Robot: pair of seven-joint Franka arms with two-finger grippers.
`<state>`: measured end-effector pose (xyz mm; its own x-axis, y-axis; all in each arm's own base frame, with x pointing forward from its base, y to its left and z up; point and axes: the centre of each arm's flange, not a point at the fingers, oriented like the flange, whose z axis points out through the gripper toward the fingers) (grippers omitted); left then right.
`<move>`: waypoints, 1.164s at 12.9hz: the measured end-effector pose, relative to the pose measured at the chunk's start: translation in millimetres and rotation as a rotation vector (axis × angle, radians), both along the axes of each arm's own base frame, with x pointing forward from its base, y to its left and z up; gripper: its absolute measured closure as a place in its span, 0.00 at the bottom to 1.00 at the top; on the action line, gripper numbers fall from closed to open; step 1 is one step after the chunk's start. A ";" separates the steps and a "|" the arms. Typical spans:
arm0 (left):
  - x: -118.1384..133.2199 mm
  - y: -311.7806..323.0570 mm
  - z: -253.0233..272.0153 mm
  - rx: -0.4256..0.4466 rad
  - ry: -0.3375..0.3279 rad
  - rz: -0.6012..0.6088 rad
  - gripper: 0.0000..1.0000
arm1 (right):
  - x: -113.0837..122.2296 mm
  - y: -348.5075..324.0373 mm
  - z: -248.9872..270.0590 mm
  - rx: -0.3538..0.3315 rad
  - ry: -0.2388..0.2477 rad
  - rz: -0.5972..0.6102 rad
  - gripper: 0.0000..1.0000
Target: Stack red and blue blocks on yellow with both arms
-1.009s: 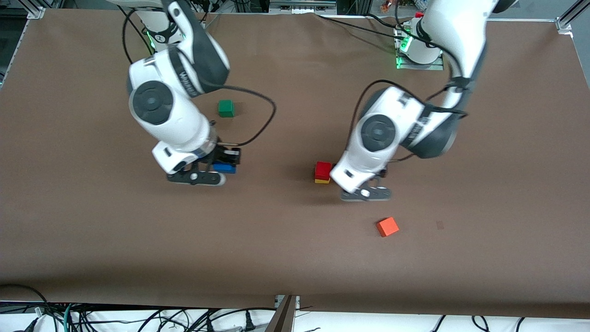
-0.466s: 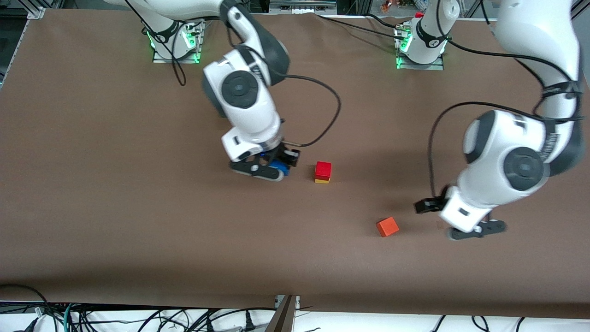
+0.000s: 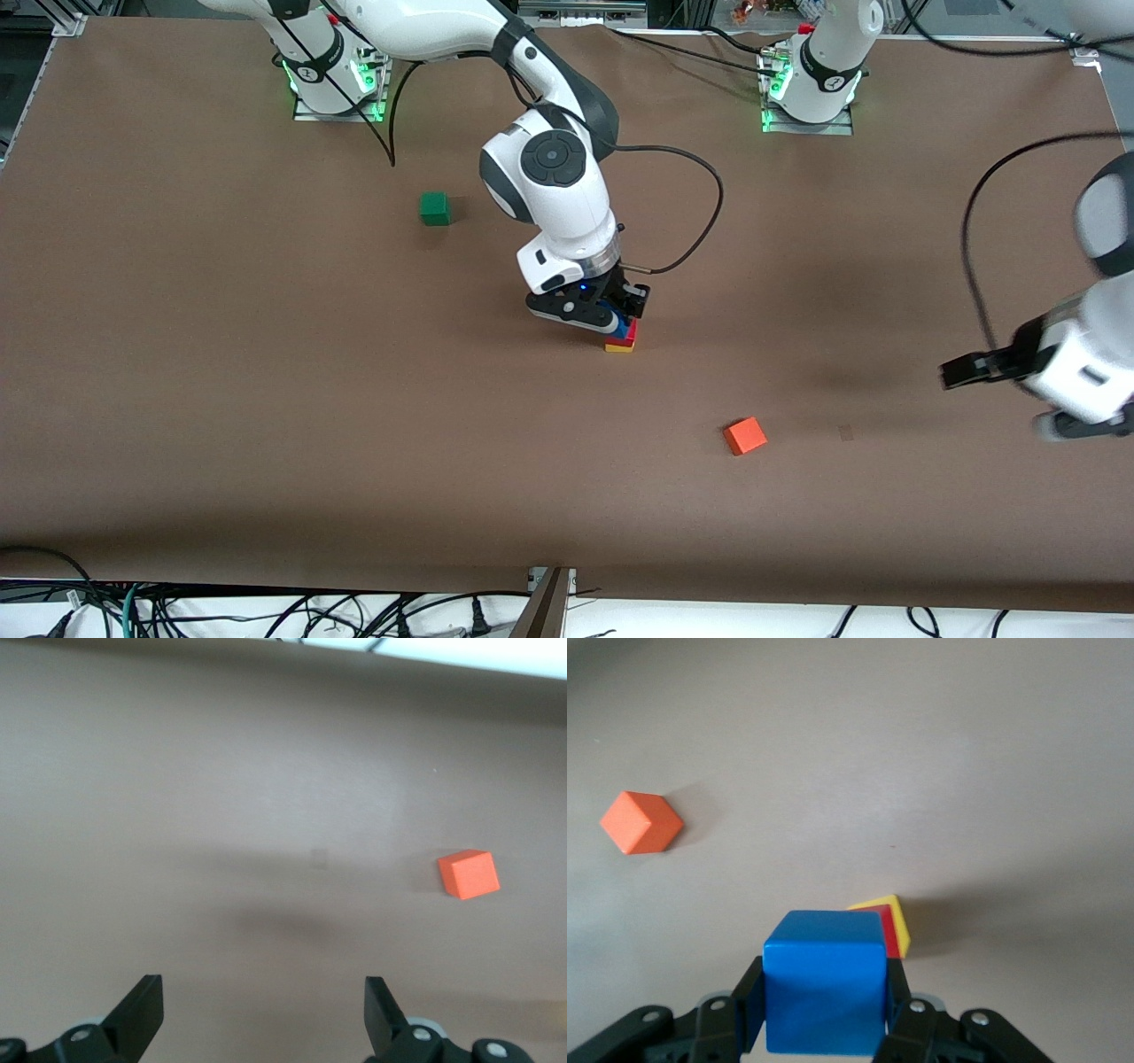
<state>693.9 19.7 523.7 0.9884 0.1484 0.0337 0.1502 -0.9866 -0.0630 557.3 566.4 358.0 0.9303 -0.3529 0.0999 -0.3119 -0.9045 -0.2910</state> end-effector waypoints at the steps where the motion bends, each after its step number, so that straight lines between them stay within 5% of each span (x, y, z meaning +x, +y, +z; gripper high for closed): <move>1: -10.5 6.5 23.4 0.005 -0.014 0.012 0.00 | -2.2 6.1 -4.1 0.008 -0.011 0.005 0.44; 4: -50.0 17.0 63.1 -0.060 -0.001 0.037 0.00 | -9.4 17.5 -19.8 0.006 -0.020 0.019 0.44; 7: -74.3 15.0 44.1 -0.064 0.070 -0.055 0.00 | -13.9 22.0 -29.9 -0.020 -0.029 0.037 0.44; 15: -76.2 17.6 25.2 -0.066 0.099 -0.066 0.00 | -16.4 23.6 -41.3 -0.075 -0.059 0.067 0.44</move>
